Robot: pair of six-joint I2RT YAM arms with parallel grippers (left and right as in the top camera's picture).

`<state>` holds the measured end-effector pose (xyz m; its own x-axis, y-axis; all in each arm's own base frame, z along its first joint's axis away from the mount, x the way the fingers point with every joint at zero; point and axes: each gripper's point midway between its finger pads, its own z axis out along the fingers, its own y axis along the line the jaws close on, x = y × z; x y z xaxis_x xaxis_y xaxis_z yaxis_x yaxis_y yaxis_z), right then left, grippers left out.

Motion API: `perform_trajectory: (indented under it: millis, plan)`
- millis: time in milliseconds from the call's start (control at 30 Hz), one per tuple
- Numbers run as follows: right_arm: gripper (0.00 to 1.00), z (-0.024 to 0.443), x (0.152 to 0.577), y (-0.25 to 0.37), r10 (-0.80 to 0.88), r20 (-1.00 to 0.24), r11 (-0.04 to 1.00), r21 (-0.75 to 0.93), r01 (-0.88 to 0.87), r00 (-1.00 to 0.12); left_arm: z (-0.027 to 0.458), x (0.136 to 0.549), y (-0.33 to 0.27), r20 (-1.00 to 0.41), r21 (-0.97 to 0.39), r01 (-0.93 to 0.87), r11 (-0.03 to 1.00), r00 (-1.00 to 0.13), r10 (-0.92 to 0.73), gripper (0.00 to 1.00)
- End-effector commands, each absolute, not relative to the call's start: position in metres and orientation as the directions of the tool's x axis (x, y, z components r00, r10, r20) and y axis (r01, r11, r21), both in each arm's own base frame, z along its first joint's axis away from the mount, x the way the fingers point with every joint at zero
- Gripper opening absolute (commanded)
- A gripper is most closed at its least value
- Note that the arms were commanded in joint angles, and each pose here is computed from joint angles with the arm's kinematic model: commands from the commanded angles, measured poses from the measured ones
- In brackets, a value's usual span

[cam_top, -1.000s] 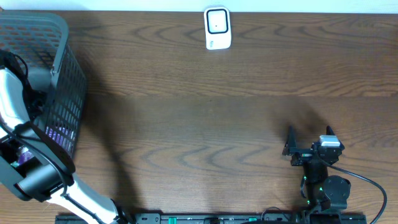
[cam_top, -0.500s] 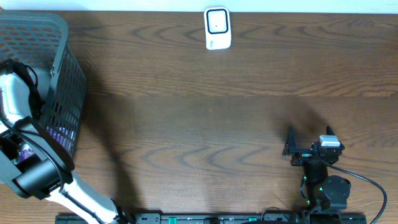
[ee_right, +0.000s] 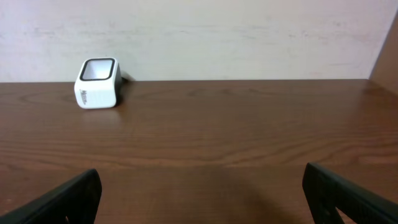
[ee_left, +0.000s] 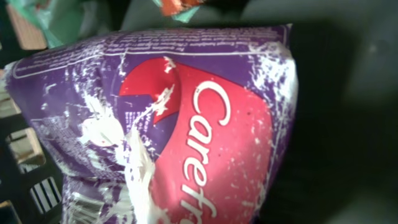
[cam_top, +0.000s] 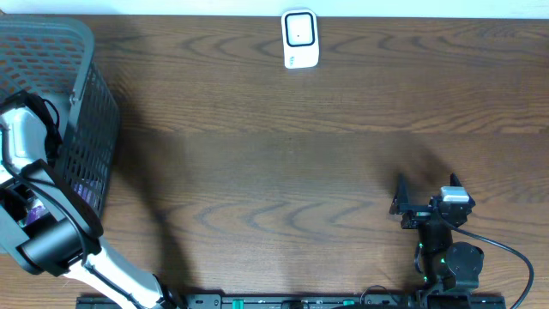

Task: Scan the item barcode
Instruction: 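Lift the box out and carry it to the white scanner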

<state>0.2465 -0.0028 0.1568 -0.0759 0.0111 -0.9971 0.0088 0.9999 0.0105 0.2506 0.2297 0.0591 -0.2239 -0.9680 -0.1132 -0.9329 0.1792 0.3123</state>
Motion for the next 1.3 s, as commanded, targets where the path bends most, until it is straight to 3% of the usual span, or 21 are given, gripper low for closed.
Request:
perform_trajectory:
  millis: [0, 100, 233, 267, 433, 633, 833, 933, 1167, 1267]
  plan:
    - [0.99, 0.156, 0.246, -0.004, -0.003, -0.997, 1.000, -0.004, 0.011, -0.076, 0.057, 0.248, 0.227, -0.093, 0.308, -0.935, 0.175, -0.213, -0.973, 0.08]
    - [0.99, 0.156, 0.246, -0.004, -0.003, -0.997, 1.000, -0.004, 0.011, -0.076, 0.070, 0.256, 0.224, -0.087, 0.256, -0.951, 0.175, -0.202, -0.975, 0.07]
    - [0.99, 0.156, 0.246, -0.004, -0.003, -0.997, 1.000, -0.004, 0.011, -0.076, 0.109, 0.285, 0.217, -0.100, 0.066, -0.983, 0.172, -0.178, -0.979, 0.07]
    - [0.99, 0.156, 0.246, -0.004, -0.003, -0.997, 1.000, -0.004, 0.011, -0.076, 0.136, 0.302, 0.215, -0.127, -0.055, -0.983, 0.177, -0.169, -0.977, 0.07]
    - [0.99, 0.156, 0.246, -0.004, -0.003, -0.997, 1.000, -0.004, 0.011, -0.076, 0.226, 0.338, 0.206, -0.256, -0.400, -0.885, 0.240, -0.144, -0.956, 0.07]
    - [0.99, 0.156, 0.246, -0.004, -0.003, -0.997, 1.000, -0.004, 0.011, -0.076, 0.343, 0.333, 0.197, -0.484, -0.618, -0.697, 0.364, -0.028, -0.875, 0.07]
    - [0.99, 0.156, 0.246, -0.004, -0.003, -0.997, 1.000, -0.004, 0.011, -0.076, 0.422, 0.310, 0.176, -0.602, -0.694, -0.546, 0.468, 0.084, -0.794, 0.08]
    - [0.99, 0.156, 0.246, -0.004, -0.003, -0.997, 1.000, -0.004, 0.011, -0.076, 0.443, 0.306, 0.157, -0.630, -0.704, -0.483, 0.521, 0.087, -0.771, 0.07]
    - [0.99, 0.156, 0.246, -0.004, -0.003, -0.997, 1.000, -0.004, 0.011, -0.076, 0.454, 0.340, 0.060, -0.777, -0.561, -0.242, 0.792, -0.175, -0.604, 0.07]
    - [0.99, 0.156, 0.246, -0.004, -0.003, -0.997, 1.000, -0.004, 0.011, -0.076, 0.440, 0.359, 0.007, -0.799, -0.505, -0.119, 0.855, -0.309, -0.516, 0.07]
